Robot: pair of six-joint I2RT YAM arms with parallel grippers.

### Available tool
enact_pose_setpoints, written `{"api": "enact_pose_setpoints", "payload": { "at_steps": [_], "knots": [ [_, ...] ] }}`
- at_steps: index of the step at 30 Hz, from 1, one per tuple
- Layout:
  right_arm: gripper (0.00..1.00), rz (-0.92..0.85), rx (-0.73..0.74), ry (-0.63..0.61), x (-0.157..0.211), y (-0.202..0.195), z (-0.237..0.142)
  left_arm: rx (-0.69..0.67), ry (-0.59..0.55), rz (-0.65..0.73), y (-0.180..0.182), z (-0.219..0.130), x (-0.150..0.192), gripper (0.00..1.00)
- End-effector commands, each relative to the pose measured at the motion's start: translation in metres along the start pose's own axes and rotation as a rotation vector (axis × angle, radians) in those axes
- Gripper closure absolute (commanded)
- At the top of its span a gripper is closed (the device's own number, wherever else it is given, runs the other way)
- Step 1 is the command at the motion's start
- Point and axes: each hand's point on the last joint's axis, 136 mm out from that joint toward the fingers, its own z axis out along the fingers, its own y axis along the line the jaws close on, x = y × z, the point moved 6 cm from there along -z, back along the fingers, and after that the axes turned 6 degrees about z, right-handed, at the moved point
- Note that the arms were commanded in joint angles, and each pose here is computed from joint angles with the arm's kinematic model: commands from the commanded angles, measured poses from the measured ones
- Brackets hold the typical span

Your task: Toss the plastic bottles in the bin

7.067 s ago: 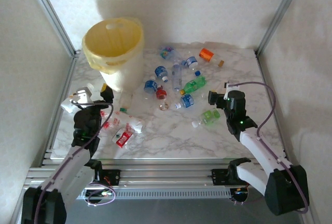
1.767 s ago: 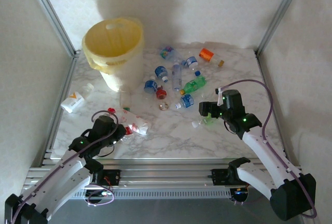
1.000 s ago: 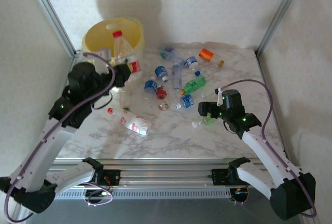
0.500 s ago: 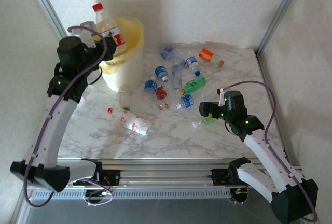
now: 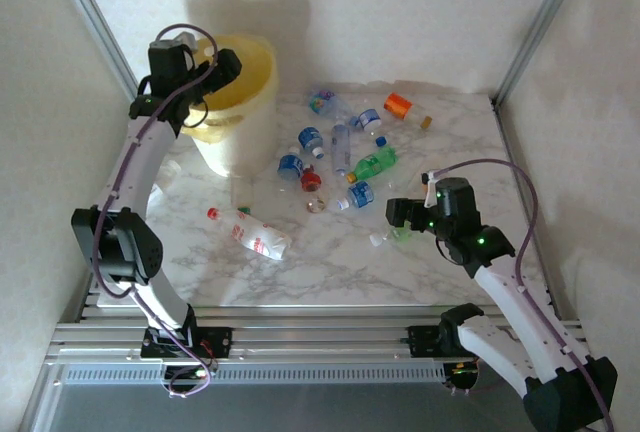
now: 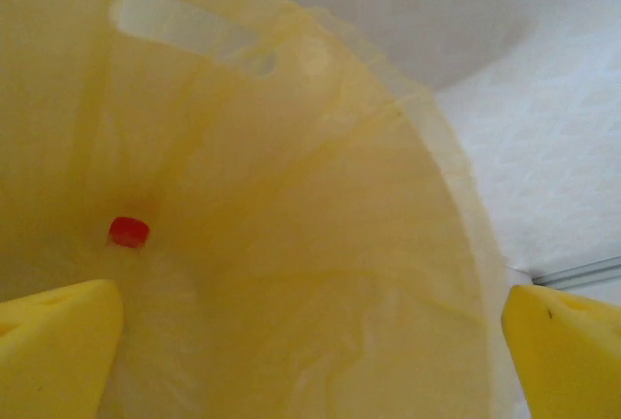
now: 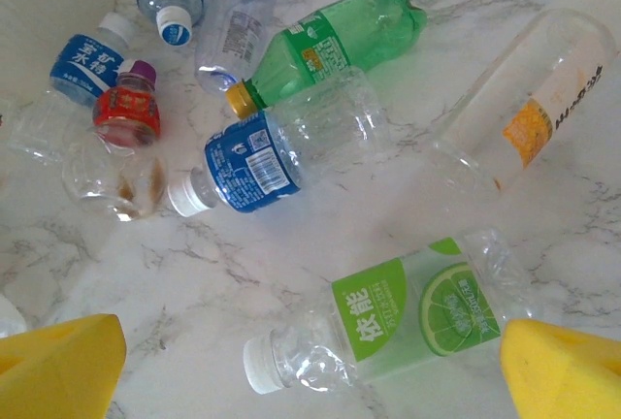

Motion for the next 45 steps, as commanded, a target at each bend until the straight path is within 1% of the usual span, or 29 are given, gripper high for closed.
{"api": "enact_pose_setpoints", "payload": {
  "at_steps": [1,4,8,11,13,16,19,23,26,29,32,35,40,45],
  "knots": [
    [0.01,0.023,-0.022,0.009,-0.003,0.006,-0.005,0.147,-0.229,0.053,-0.061,-0.089,-0.057,0.01],
    [0.01,0.065,0.0,0.071,0.001,0.005,0.003,0.179,-0.26,0.12,-0.078,-0.13,-0.05,0.01],
    [0.01,0.111,0.08,0.194,0.008,0.0,0.017,0.271,-0.269,0.219,-0.095,-0.173,-0.017,0.0],
    [0.01,0.146,0.178,0.274,0.016,-0.012,0.03,0.35,-0.224,0.269,-0.102,-0.191,0.018,0.01],
    [0.01,0.203,0.202,0.311,0.021,-0.02,0.038,0.376,-0.176,0.282,-0.101,-0.196,0.041,0.01],
    [0.01,0.292,0.19,0.347,0.026,-0.028,0.046,0.393,-0.11,0.3,-0.095,-0.198,0.072,0.0],
    [0.01,0.321,0.209,0.361,0.031,-0.036,0.051,0.413,-0.075,0.324,-0.091,-0.199,0.097,0.0],
    [0.01,0.378,0.21,0.362,0.036,-0.047,0.057,0.415,-0.047,0.349,-0.087,-0.195,0.118,0.0],
    [0.01,0.419,0.208,0.358,0.038,-0.053,0.064,0.448,-0.044,0.367,-0.091,-0.193,0.129,0.0],
    [0.01,0.447,0.22,0.36,0.037,-0.059,0.071,0.472,-0.039,0.391,-0.096,-0.189,0.139,0.0],
    [0.01,0.477,0.225,0.348,0.035,-0.064,0.076,0.454,-0.014,0.418,-0.101,-0.181,0.152,0.0],
    [0.01,0.499,0.242,0.338,0.034,-0.07,0.082,0.463,0.025,0.461,-0.113,-0.174,0.168,0.0],
    [0.01,0.541,0.239,0.35,0.036,-0.076,0.095,0.494,0.056,0.542,-0.136,-0.168,0.192,0.0],
    [0.01,0.561,0.251,0.369,0.042,-0.079,0.105,0.537,0.067,0.563,-0.15,-0.165,0.208,0.0]
  ]
}}
